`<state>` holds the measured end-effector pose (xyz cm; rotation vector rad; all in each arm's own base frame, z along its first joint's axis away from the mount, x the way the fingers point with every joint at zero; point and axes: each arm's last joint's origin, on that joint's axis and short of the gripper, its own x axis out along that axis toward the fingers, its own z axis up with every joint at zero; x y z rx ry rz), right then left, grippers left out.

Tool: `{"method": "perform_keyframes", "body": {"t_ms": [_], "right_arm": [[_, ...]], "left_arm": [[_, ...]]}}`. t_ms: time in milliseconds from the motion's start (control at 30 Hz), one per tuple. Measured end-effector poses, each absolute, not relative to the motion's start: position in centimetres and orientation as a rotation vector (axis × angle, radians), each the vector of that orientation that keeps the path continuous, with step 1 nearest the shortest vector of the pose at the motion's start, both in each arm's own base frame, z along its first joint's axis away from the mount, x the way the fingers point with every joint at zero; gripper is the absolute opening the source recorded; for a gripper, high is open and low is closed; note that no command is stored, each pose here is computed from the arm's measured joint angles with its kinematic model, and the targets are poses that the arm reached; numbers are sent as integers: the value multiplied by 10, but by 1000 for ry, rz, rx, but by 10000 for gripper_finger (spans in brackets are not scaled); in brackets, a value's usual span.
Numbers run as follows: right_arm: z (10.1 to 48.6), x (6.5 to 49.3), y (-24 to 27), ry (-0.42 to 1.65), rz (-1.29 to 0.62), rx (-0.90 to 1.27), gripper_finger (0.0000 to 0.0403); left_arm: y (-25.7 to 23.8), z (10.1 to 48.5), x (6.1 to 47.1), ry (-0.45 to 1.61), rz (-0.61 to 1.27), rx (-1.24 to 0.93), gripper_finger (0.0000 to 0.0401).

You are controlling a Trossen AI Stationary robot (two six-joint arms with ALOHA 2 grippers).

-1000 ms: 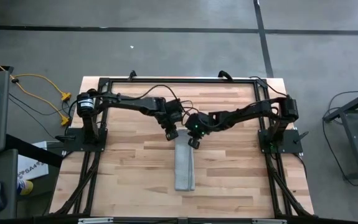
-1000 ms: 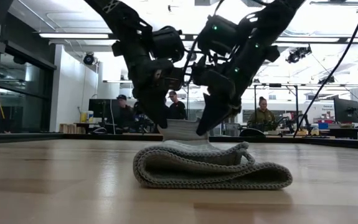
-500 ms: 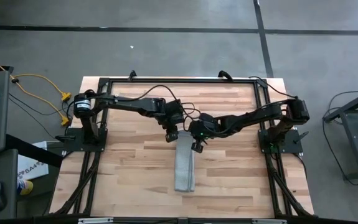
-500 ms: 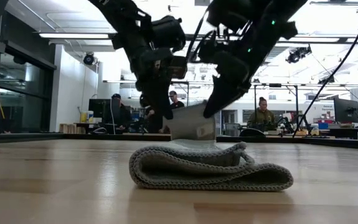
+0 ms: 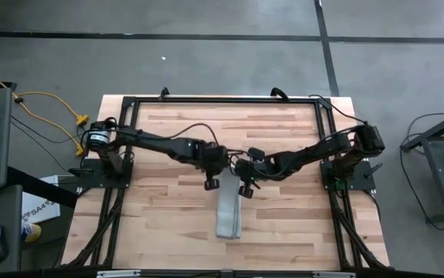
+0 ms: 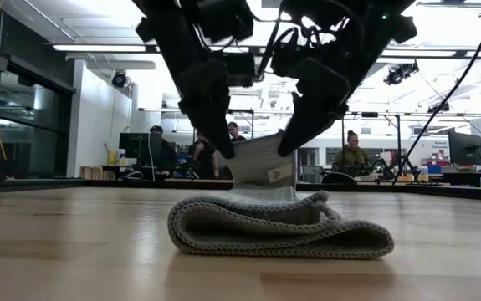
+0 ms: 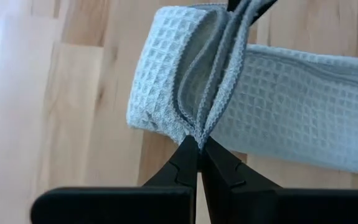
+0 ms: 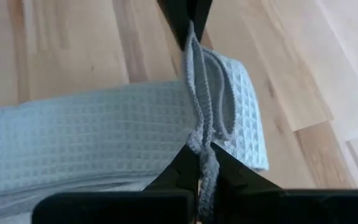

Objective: Fold microfiber towels
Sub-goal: Fold the gray towel

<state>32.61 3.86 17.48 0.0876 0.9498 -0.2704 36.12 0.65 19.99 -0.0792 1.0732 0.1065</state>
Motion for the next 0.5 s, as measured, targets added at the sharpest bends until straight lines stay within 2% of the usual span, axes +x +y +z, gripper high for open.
{"method": "perform_keyframes", "body": {"t_ms": [200,500], "right_arm": [[173,322,56,927,-283,84,4],[174,319,80,899,-243,76,4]], "left_arm": [[-21,200,353,1035,119,-2,1],[-49,196,341,956,104,-13,1]]}}
